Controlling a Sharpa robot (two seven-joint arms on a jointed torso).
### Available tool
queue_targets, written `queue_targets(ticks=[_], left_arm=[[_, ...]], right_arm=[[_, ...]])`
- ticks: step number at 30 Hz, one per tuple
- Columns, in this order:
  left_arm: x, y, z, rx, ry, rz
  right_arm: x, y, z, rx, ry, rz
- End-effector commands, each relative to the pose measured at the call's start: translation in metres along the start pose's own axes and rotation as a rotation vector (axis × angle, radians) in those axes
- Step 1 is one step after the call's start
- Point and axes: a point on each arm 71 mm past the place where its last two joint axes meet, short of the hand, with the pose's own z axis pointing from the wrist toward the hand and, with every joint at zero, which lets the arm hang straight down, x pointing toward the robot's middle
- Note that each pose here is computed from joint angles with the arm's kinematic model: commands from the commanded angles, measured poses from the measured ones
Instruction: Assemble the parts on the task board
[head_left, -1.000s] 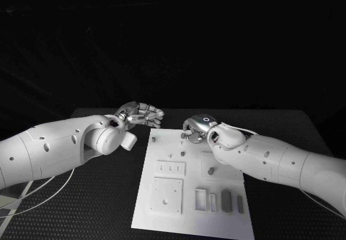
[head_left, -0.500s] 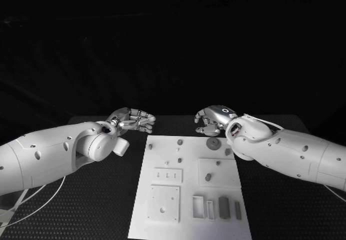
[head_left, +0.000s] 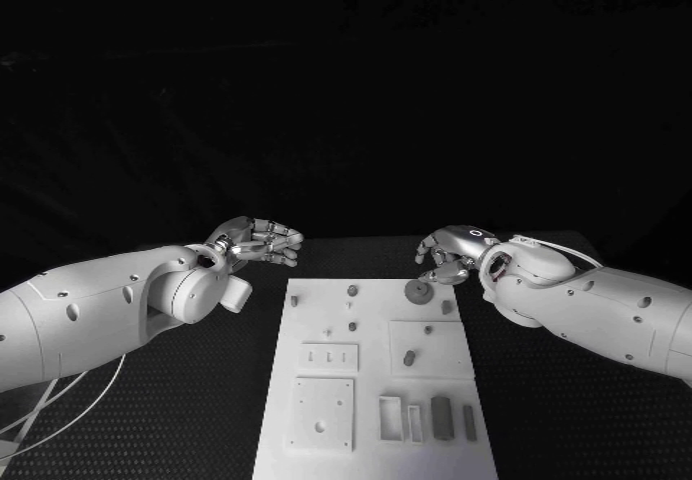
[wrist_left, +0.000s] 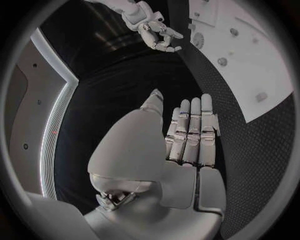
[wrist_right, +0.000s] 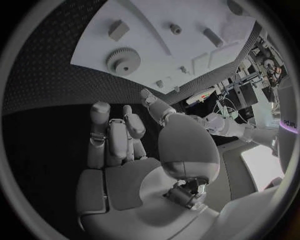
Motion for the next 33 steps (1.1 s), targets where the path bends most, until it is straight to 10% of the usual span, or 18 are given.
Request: queue_targets(ticks=[1, 33], left_arm=[[0.0004, -0.0017, 0.0002, 0.019, 0.008, 0.003], [0.0053, -0.002, 0.0031, 0.017, 0.027, 0.002]], right_arm=[[0.009, -0.002, 0.001, -0.004, 0.052, -0.023], [0.041, -0.011, 0.01, 0.031, 0.105, -0.001]])
